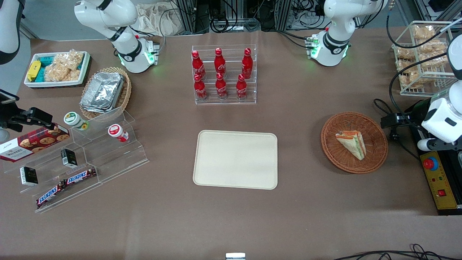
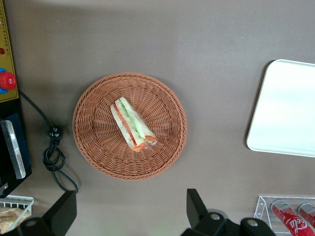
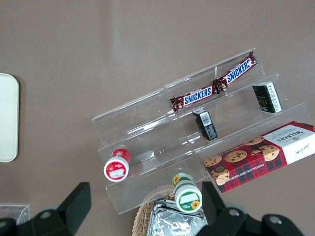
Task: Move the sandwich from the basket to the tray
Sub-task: 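Move the left gripper over the wrapped sandwich in the wicker basket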
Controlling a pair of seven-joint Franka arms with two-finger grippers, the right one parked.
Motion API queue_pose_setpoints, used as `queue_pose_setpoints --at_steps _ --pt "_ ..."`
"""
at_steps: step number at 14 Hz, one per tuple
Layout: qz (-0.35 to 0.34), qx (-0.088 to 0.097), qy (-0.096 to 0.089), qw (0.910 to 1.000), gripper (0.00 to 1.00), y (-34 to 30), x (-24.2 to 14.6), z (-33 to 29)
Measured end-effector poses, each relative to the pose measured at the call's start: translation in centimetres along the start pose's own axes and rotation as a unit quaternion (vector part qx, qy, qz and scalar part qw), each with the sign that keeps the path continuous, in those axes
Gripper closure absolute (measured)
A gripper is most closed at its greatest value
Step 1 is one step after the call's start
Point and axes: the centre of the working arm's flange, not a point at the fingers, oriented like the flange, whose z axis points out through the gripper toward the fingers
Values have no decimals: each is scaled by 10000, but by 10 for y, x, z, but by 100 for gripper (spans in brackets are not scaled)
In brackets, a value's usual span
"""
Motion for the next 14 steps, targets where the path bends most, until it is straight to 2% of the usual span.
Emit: queue_pose_setpoints --at_steps 5,7,9,10,12,14 --pt "4 8 -45 10000 0 0 0 2" --pt "-139 34 -150 9998 0 1 1 8" --pt "-674 71 -333 9971 0 0 0 25" --pt "-915 92 -399 9950 0 -1 0 34" --pt "-1503 124 -413 9877 0 -1 2 54" --pt "-2272 133 -302 9733 0 -3 5 78"
